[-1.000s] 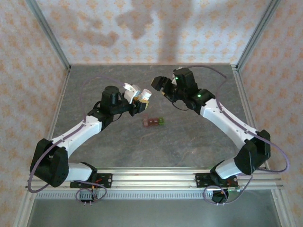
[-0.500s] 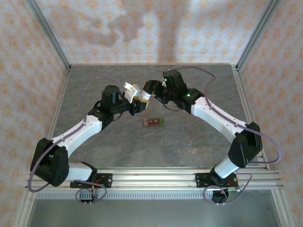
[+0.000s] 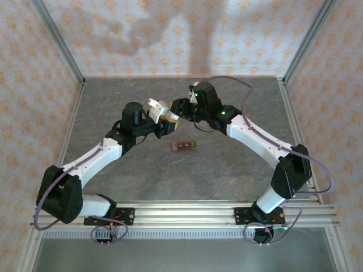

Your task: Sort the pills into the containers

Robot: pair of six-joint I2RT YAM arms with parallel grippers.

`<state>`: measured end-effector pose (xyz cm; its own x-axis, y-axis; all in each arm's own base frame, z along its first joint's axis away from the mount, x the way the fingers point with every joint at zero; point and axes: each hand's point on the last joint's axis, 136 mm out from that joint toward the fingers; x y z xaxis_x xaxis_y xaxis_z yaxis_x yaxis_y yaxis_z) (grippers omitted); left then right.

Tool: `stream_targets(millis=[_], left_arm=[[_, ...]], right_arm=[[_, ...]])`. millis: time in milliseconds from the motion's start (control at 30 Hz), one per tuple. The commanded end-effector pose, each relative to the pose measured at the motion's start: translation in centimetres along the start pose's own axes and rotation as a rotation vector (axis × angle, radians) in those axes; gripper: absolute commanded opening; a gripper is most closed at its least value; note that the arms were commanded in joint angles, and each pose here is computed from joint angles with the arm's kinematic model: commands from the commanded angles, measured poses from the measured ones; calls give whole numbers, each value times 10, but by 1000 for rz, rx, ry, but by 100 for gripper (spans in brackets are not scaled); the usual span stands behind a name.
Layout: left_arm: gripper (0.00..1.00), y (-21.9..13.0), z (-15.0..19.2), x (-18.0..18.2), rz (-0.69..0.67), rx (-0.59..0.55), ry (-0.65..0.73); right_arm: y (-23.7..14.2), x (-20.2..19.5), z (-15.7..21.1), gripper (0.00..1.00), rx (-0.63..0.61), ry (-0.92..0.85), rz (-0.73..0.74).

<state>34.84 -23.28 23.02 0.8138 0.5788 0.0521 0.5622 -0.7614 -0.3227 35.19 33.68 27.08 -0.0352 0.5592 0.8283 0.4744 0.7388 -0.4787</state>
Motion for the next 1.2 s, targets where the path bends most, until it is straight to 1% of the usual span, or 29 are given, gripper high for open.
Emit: stream_targets(millis=[0,67,100,133,200,267,367,400,467,567,767,1000,1167], left_arm=[[0,-12,-33,-4,27,-106,-1],[0,-15,-38,-5,33,-128,-14],[0,-16,-39,-6,35,-133,-17],[0,-16,-39,-6,34,-135,-18],[0,-16,-40,-5,28,-133,-14],[0,-16,-36,-3,15,-120,-10],[0,-17,-31,0,0,-96,-1],[0,-17,-30,0,-1,-92,2],[0,-17,-27,0,-2,-82,5],[0,-18,-26,1,-7,-73,11],[0,-16,-23,2,-5,-56,14],[0,-14,-21,2,-3,-53,9],[0,-13,-22,3,-4,-58,5]], right_arm=[[-9,18,7,37,84,-188,-198],[-11,21,3,38,105,-166,-279],[-12,21,1,41,110,-152,-294],[-14,23,0,46,109,-147,-302],[-20,25,-4,64,78,-118,-301],[-30,26,-12,74,11,-87,-284],[-49,14,-27,81,-126,-9,-228],[-54,10,-31,82,-169,29,-220],[-62,6,-35,83,-215,89,-219],[-66,7,-37,83,-248,133,-209],[-50,19,-29,82,-217,121,-121],[-27,25,-18,75,-168,116,-105],[-15,19,-7,66,-127,116,-89]])
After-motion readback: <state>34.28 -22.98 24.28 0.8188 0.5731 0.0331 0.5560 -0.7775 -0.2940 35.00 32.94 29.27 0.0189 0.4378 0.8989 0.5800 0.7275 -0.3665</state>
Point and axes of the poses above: each hand's point on the last joint's axis, 136 mm out from that joint toward the fingers, its own y axis out along the fingers, its own x axis along the line the jaws close on, z = x × y, and after that the axes turned 14 degrees about y, right-handed
